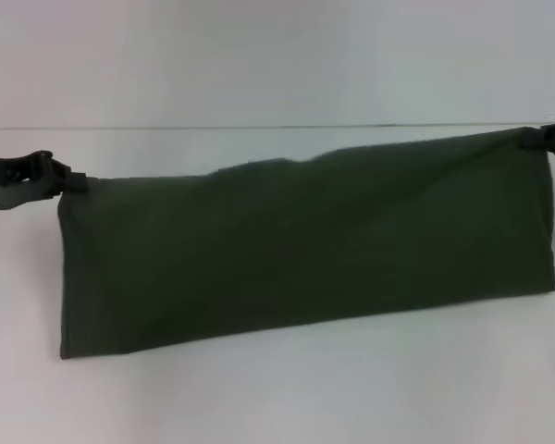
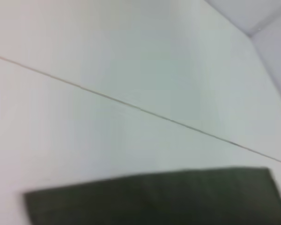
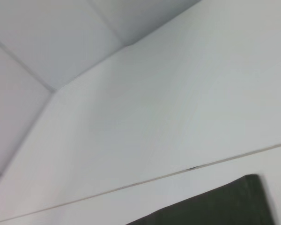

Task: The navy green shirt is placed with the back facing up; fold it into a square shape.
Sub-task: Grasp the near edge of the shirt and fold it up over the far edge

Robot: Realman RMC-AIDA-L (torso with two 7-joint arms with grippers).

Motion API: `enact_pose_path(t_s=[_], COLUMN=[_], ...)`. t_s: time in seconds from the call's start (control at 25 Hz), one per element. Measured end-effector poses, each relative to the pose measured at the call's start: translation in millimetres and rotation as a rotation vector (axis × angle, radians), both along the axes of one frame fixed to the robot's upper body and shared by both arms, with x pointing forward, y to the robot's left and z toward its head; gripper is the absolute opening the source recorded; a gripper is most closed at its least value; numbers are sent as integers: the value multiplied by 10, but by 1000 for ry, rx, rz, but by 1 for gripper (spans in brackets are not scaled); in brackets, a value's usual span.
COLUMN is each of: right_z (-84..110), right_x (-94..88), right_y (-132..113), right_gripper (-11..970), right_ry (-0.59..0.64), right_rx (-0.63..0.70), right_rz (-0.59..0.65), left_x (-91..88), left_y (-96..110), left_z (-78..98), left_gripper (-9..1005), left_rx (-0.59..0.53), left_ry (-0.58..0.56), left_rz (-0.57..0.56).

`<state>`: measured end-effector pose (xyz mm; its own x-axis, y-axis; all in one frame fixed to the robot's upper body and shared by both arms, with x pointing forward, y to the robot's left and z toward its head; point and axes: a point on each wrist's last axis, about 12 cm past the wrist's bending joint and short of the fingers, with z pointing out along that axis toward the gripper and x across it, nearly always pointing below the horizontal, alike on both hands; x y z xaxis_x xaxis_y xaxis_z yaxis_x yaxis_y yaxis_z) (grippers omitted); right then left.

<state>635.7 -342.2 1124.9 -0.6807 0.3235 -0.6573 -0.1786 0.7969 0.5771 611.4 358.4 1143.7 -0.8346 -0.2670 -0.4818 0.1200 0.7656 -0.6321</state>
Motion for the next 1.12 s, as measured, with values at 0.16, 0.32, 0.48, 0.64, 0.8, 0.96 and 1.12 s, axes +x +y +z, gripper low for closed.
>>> enact_pose_path(t_s=[0.16, 0.32, 0.48, 0.64, 0.8, 0.96, 1.12], right_z=[-69, -69, -48, -57, -58, -102, -123], right_x=[145, 272, 350, 387, 434, 469, 500], right_y=[198, 400, 553, 606, 655, 719, 780], right_gripper=[43, 44, 45, 46, 48, 49, 50], right_ry=[-21, -48, -71, -88, -97, -96, -101], right_rx=[-77, -151, -185, -198, -213, -250, -288], right_rz=[-53, -59, -58, -96, -119, -130, -136], left_x=[53, 89, 110, 143, 203, 258, 290], left_y=[-39, -67, -63, -47, -66, -116, -148], left_z=[-123, -210, -231, -208, -179, -190, -202], left_gripper=[13, 18, 29, 40, 50, 61, 72], left_rx=[37, 69, 86, 92, 109, 126, 146], left_ry=[-12, -18, -30, -51, -69, -77, -84], left_rz=[76, 126, 155, 179, 191, 194, 201])
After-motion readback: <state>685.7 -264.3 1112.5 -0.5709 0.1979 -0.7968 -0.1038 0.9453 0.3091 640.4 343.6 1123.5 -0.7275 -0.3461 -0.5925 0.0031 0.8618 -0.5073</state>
